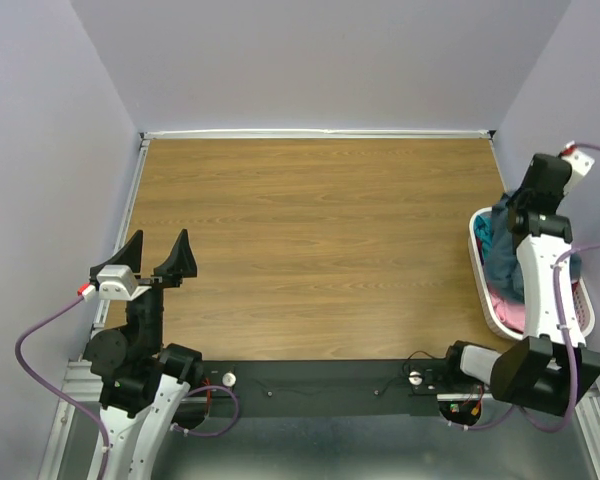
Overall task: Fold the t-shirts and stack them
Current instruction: Grab the tshirt from the pile, then move the tshirt to the center of the board, then flatten the tshirt out
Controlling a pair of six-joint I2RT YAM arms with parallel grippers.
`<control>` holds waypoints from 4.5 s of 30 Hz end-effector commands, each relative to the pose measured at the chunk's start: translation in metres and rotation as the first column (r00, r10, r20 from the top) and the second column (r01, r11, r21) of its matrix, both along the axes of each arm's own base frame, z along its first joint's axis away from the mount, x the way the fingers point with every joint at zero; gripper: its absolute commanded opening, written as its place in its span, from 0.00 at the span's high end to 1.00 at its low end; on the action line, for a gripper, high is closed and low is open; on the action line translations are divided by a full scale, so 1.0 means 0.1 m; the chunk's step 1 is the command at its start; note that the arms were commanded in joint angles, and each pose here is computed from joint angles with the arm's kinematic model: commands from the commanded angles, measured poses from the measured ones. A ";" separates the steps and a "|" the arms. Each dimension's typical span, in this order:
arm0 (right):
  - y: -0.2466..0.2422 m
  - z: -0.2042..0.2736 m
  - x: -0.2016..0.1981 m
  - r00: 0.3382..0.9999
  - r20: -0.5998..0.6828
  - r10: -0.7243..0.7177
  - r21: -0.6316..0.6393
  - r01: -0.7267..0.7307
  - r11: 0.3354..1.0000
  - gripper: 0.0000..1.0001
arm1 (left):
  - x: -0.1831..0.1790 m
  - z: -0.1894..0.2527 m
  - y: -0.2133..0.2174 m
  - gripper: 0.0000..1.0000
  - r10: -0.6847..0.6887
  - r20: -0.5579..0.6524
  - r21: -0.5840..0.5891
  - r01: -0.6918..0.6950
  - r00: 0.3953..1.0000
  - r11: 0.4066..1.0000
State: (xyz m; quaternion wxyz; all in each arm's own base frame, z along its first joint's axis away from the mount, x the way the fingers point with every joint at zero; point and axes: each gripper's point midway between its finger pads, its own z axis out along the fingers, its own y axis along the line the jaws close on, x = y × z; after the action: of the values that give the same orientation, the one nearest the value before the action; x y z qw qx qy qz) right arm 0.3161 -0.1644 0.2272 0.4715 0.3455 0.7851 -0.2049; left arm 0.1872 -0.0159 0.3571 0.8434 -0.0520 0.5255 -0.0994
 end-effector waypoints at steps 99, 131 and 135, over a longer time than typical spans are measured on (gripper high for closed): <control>2.47 1.71 0.43 0.628 0.279 0.726 -0.175 -0.710 0.682 0.99 | 2.92 0.66 -0.31 1.00 0.043 -0.513 -0.077 -0.096 0.857 0.992; 2.26 0.11 1.14 0.807 -0.018 0.591 0.164 -0.581 0.798 0.99 | 3.42 -0.63 0.07 0.94 0.243 -0.702 0.148 -0.197 0.670 0.969; 1.83 -0.56 1.54 0.883 -0.115 0.455 0.238 -0.421 0.875 0.99 | 3.93 -0.70 -0.29 0.63 0.190 -0.685 0.144 -0.125 0.703 0.982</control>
State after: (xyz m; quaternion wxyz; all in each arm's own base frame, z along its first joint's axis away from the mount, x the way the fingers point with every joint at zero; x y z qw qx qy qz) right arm 0.4447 0.0634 0.1876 0.4054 0.1069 0.9079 0.0007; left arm 0.5531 -0.0137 0.2657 0.5615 -0.1278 0.8157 0.0540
